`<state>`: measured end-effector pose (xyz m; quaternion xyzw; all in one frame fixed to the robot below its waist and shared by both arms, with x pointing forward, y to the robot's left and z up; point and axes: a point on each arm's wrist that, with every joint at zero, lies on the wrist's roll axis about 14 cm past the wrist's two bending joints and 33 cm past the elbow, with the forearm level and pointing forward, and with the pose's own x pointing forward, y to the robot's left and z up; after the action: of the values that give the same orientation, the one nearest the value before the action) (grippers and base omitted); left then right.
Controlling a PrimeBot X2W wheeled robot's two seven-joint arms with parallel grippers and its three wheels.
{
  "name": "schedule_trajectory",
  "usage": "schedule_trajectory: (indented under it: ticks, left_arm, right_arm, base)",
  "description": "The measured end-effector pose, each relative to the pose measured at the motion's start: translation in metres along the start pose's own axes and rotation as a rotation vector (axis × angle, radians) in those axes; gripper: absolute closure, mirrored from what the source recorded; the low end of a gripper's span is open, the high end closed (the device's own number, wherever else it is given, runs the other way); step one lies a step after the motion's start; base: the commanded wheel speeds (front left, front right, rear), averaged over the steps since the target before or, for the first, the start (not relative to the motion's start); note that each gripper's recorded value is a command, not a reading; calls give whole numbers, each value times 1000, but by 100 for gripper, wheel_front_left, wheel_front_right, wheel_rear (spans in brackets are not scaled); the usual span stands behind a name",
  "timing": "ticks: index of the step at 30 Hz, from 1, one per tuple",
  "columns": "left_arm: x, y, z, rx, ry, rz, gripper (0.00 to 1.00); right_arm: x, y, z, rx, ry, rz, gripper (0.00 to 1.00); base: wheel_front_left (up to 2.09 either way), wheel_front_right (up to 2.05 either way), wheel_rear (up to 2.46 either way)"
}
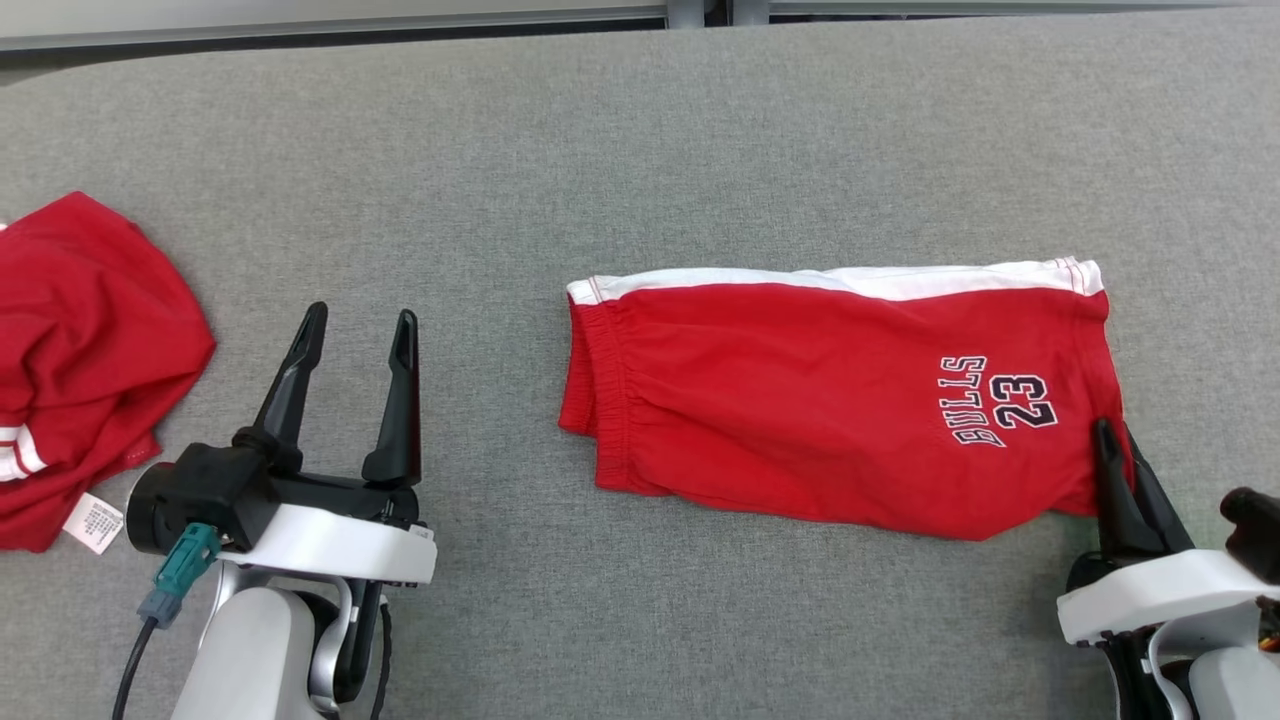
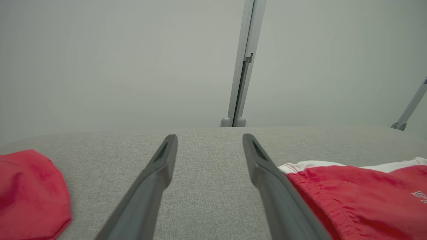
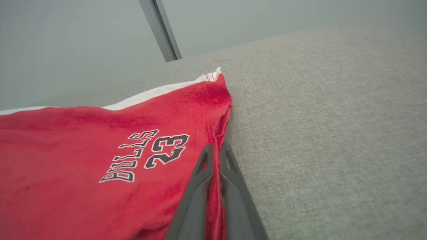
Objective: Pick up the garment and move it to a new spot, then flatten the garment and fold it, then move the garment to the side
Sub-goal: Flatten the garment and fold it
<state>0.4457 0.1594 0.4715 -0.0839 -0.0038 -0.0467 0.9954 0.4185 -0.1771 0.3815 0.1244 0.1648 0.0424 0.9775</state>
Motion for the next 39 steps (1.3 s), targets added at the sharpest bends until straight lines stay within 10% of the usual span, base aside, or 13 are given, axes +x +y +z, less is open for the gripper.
schedule_trajectory:
  ticks: [6,14,19,27,28,30,39]
  left_arm:
    - [-5,-1,3,0,-3,0,0]
    - [-10,5,9,-1,-12,27,0]
    - [-15,9,8,-4,-7,42,0]
    - [-18,11,3,-14,7,55,0]
    - [-17,12,2,-12,10,58,0]
    - [-17,13,1,-4,13,62,0]
    - [-16,16,5,4,0,69,0]
  right_arm:
    - [10,40,34,-47,-74,122,100]
    - [17,176,74,-69,-139,498,100]
    - [2,240,44,-33,-34,681,100]
    - [-2,243,-18,-73,149,699,100]
    - [-2,242,-21,-77,154,700,86]
    - [-2,242,-23,-68,152,701,1]
    - [-8,250,19,-44,-43,762,0]
  base:
    - [0,0,0]
    - [0,0,0]
    - [0,0,0]
    - [0,0,0]
    - [0,0,0]
    - [0,0,0]
    - [0,0,0]
